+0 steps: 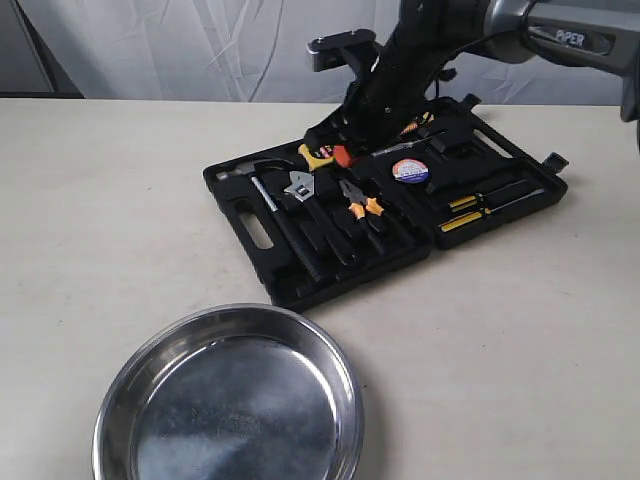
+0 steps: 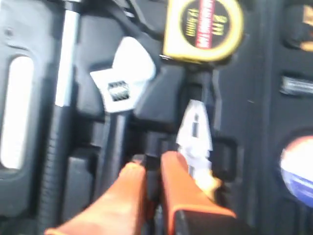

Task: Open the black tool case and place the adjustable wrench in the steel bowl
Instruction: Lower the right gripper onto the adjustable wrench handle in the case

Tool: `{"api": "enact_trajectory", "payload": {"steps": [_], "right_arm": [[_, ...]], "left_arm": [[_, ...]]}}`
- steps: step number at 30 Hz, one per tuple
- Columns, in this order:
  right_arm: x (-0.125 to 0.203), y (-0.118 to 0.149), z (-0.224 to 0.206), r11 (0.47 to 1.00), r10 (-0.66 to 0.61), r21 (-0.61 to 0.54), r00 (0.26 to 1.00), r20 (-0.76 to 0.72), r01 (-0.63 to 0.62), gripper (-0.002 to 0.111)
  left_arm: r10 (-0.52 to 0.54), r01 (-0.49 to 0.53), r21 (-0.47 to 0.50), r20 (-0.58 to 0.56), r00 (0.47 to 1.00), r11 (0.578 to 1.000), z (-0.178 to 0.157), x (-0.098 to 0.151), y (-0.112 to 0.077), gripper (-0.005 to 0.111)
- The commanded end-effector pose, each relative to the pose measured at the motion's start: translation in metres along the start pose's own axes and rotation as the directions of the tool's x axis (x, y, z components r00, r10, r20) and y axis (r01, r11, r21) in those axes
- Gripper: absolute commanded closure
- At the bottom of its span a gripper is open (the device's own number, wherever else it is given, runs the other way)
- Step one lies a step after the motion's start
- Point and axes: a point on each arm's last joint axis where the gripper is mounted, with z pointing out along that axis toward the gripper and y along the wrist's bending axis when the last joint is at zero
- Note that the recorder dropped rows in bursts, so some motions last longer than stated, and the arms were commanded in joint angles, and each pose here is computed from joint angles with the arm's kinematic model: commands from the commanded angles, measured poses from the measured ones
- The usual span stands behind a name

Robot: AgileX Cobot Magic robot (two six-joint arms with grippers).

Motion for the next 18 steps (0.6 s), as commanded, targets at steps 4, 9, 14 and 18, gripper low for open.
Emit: {"api": "enact_trajectory", "payload": {"steps": [4,9,14,18], "right_arm": [[0.004,0.011,0.035,1.000,-0.016,-0.003,1.000,-0.017,0.016,0.059],[0.007,0.015,0.046,1.000,0.001,-0.013,0.999,-0.046,-0.001,0.060],[0.007,0.019,0.052,1.000,-0.010,-0.003,0.999,-0.032,0.010,0.060],[0.005,0.022,0.058,1.000,0.005,0.008,1.000,-0.007,-0.005,0.060]], "left_arm": [[-0.003,0.003,0.007,0.017,1.000,1.000,0.000,-0.002,0.000,0.106],[-0.003,0.003,0.007,0.017,1.000,1.000,0.000,-0.002,0.000,0.106],[-0.003,0.003,0.007,0.017,1.000,1.000,0.000,-0.002,0.000,0.106],[-0.003,0.003,0.007,0.017,1.000,1.000,0.000,-0.002,0.000,0.106]]}}
